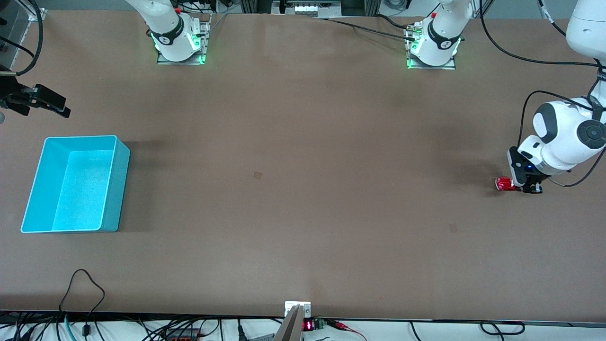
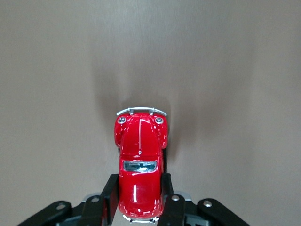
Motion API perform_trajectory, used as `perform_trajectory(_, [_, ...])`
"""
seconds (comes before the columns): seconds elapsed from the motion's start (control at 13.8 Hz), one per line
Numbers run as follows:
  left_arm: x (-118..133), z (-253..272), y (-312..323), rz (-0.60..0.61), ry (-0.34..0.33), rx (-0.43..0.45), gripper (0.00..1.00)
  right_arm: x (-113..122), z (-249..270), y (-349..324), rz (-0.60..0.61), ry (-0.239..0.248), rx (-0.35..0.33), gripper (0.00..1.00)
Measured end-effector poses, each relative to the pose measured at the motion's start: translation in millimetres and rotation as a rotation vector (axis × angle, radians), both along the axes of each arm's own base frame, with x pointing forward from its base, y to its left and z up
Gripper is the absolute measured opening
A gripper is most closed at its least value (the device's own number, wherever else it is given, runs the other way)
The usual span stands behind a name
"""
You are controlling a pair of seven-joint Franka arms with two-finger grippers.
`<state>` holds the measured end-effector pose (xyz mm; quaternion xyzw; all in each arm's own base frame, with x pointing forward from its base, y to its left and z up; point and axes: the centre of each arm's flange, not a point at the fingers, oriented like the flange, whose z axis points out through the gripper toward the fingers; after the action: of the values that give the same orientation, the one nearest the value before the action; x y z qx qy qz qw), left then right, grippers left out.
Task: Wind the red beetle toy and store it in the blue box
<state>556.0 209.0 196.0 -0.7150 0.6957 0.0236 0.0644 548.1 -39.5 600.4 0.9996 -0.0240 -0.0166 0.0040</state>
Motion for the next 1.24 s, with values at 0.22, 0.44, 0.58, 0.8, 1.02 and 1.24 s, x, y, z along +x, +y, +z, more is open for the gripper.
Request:
perform_trajectory(0.22, [1,0,0,-0.012,0.002,0.000,0.40,0,0,0,0.000,0.000,0.000,1.00])
perform_trajectory(0.44, [1,0,-1,-0.034,0.004,0.001,0.40,0,0,0,0.000,0.000,0.000,1.00])
perform_trajectory(0.58, [2,0,-3,-0.049,0.005,0.000,0.40,0,0,0,0.000,0.000,0.000,1.00])
perform_trajectory(0.8, [2,0,-4,-0.053,0.006,-0.001,0.40,0,0,0,0.000,0.000,0.000,1.00])
perform_trajectory(1.02, [2,-9,-6,-0.055,0.015,-0.009,0.71,0,0,0,0.000,0.000,0.000,1.00])
perform_trajectory(1.24, [6,-6,-4,-0.049,0.017,-0.006,1.00,0,0,0,0.000,0.000,0.000,1.00])
